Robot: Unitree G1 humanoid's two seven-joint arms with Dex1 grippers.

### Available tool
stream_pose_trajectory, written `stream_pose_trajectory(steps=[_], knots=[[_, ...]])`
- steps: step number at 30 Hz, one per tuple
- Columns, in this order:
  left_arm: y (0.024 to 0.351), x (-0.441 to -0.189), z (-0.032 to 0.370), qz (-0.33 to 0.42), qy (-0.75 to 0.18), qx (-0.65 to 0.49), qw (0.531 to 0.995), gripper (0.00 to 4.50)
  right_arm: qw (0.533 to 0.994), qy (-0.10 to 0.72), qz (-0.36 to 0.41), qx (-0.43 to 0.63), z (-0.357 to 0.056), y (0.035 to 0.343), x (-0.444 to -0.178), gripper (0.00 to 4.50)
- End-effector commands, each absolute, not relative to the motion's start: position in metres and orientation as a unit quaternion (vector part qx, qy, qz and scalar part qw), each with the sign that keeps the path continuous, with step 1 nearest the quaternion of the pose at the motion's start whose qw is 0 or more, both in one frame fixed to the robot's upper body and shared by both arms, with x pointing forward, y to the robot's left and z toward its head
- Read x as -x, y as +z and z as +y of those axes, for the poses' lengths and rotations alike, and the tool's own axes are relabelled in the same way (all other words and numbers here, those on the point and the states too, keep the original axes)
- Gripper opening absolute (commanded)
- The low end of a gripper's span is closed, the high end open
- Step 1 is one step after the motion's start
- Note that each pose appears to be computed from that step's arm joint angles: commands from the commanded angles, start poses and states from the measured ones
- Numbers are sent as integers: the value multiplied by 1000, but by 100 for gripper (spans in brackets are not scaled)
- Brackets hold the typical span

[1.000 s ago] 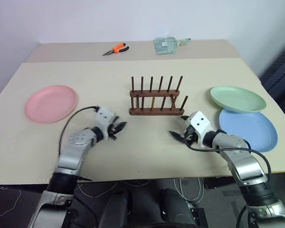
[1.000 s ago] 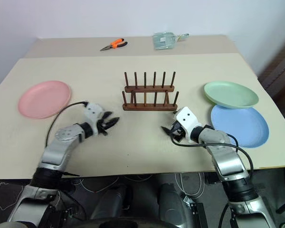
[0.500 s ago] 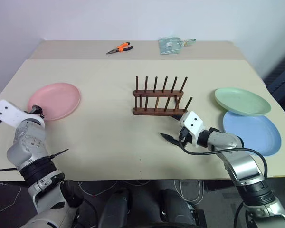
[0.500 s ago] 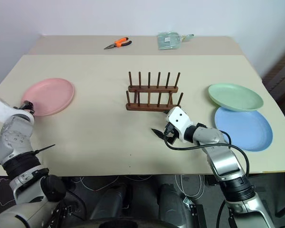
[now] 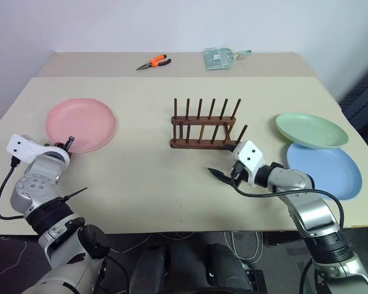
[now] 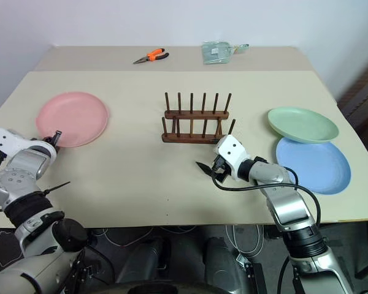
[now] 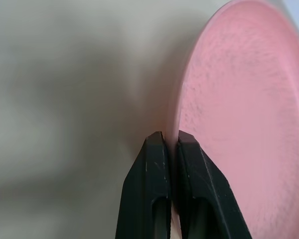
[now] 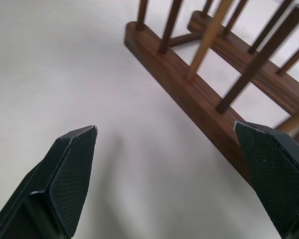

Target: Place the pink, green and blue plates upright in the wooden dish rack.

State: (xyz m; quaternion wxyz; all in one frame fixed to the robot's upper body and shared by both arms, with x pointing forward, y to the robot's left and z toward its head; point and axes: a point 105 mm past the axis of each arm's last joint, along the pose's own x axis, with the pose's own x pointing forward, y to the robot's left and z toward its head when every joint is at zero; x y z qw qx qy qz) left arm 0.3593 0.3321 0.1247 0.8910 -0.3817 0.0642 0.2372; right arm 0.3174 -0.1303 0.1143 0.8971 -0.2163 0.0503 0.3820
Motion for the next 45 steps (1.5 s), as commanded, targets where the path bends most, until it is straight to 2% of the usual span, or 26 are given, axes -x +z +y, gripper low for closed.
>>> stream_pose_trajectory(steps=[1,6,8,13,18,21,25,26,27,29,31,33,35,38,41,42,43,45], knots=[[205,-378,297,-54,128,322,937,4,887,375,-45,265,-121,169,-321,450],[277,-391,210,-122,-28,264,956,4,840,367,-160,366,-93,228,-328,450],[294,-392,176,-130,-74,251,956,4,820,351,-193,409,-85,243,-334,450],[306,-388,109,-115,-150,224,956,4,751,269,-244,551,-79,259,-362,450],[299,-379,77,-90,-190,239,948,4,722,228,-251,603,-85,256,-378,450],[294,-377,74,-80,-190,239,949,0,716,222,-246,615,-87,250,-380,323],[289,-377,76,-67,-191,252,946,0,713,217,-244,621,-88,244,-380,99],[289,-376,76,-66,-198,252,945,0,710,215,-245,624,-88,243,-379,55],[292,-375,76,-70,-206,264,940,33,707,211,-246,629,-89,243,-379,6],[302,-373,79,-90,-216,298,925,96,702,205,-247,636,-91,242,-380,0],[317,-372,90,-121,-211,328,913,192,703,200,-244,637,-94,241,-380,0],[324,-374,109,-153,-180,302,924,292,715,186,-235,632,-106,242,-380,0],[326,-376,122,-170,-159,273,934,299,724,176,-230,626,-115,244,-380,0],[312,-379,154,-196,-109,97,970,299,804,155,-244,520,-143,265,-368,0],[289,-375,154,-192,-131,-33,972,299,861,179,-260,399,-148,280,-354,0],[270,-369,146,-184,-173,-81,964,299,897,201,-267,291,-148,288,-345,0],[256,-363,140,-177,-205,-111,956,299,912,223,-268,215,-146,292,-338,0],[232,-348,125,-158,-277,-117,941,299,923,271,-259,90,-140,293,-324,0]])
